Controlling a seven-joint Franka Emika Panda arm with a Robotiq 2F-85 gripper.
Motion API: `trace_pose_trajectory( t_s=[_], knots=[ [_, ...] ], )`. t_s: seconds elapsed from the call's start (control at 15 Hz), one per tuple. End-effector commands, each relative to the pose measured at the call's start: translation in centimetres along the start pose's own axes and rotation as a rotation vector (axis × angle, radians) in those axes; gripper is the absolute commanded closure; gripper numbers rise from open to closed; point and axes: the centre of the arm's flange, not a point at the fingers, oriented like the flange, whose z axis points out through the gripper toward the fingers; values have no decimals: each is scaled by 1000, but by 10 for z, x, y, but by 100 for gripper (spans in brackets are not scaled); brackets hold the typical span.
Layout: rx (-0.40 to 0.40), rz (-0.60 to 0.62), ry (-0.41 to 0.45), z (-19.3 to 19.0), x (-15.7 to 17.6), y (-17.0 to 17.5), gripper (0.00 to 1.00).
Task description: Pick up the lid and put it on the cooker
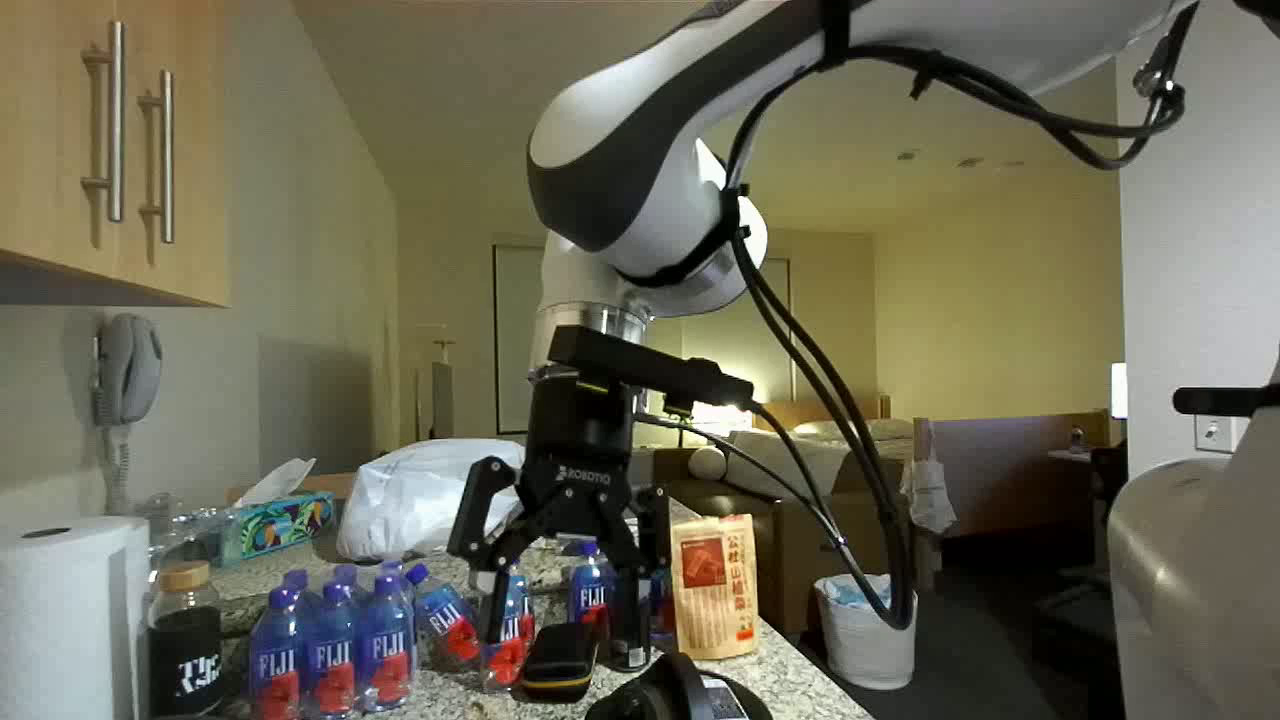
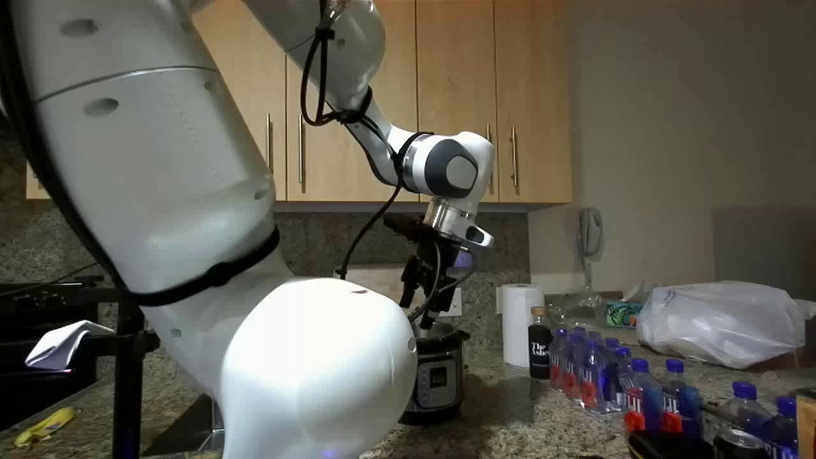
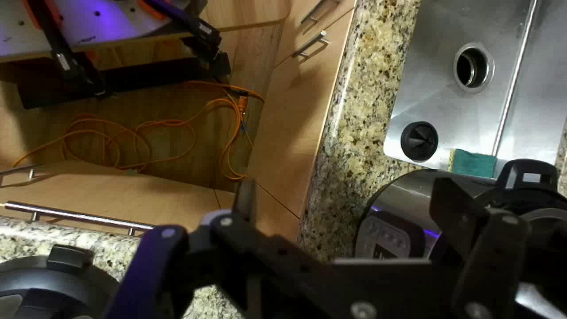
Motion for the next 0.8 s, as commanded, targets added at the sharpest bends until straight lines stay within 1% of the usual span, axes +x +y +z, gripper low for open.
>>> trace_pose_trajectory(
  t_s=[0.0, 0.73],
  knots=[
    [0, 0, 0, 0, 0, 0, 0],
    [-5, -5, -1, 0, 0, 0, 0]
  ],
)
